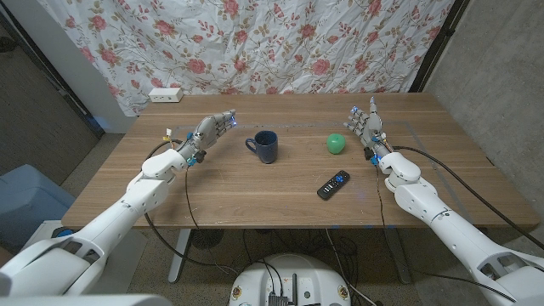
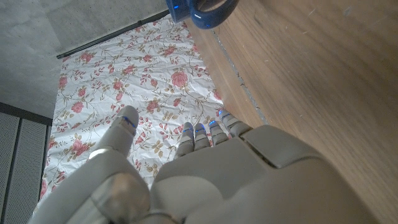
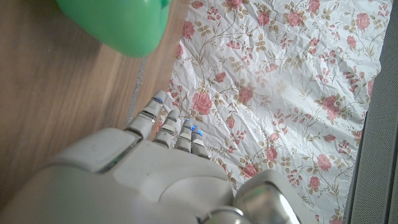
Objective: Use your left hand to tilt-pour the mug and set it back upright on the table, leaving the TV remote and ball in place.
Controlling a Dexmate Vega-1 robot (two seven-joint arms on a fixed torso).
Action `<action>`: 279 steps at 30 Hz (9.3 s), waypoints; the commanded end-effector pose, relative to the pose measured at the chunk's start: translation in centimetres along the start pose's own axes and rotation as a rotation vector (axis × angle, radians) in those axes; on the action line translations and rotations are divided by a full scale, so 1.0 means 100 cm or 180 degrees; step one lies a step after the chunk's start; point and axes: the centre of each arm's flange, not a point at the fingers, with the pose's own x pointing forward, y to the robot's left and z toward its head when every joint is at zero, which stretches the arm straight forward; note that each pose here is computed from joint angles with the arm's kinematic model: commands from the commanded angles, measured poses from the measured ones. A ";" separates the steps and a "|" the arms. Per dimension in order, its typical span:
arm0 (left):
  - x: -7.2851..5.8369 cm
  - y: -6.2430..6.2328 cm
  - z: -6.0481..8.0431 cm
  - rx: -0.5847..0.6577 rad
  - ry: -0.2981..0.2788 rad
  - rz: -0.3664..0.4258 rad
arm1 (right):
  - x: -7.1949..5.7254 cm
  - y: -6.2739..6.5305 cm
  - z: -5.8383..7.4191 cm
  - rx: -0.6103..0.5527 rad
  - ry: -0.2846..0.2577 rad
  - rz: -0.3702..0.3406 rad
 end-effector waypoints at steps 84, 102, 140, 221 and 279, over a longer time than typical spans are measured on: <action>0.040 -0.012 -0.008 0.0944 0.0361 -0.1564 | 0.000 0.000 0.000 -0.0001 -0.0002 -0.0020; 0.046 -0.023 -0.013 0.0989 0.0450 -0.1670 | 0.000 0.000 0.000 -0.0001 -0.0002 -0.0020; 0.059 -0.045 -0.023 0.0973 0.0458 -0.1626 | 0.000 0.000 0.000 -0.0001 -0.0001 -0.0009; 0.045 -0.074 -0.038 0.0669 -0.0124 -0.1119 | 0.000 -0.001 0.000 -0.0001 -0.0001 -0.0010; 0.019 -0.067 0.030 0.1494 -0.0152 -0.0715 | 0.000 -0.001 0.000 -0.0002 -0.0001 -0.0010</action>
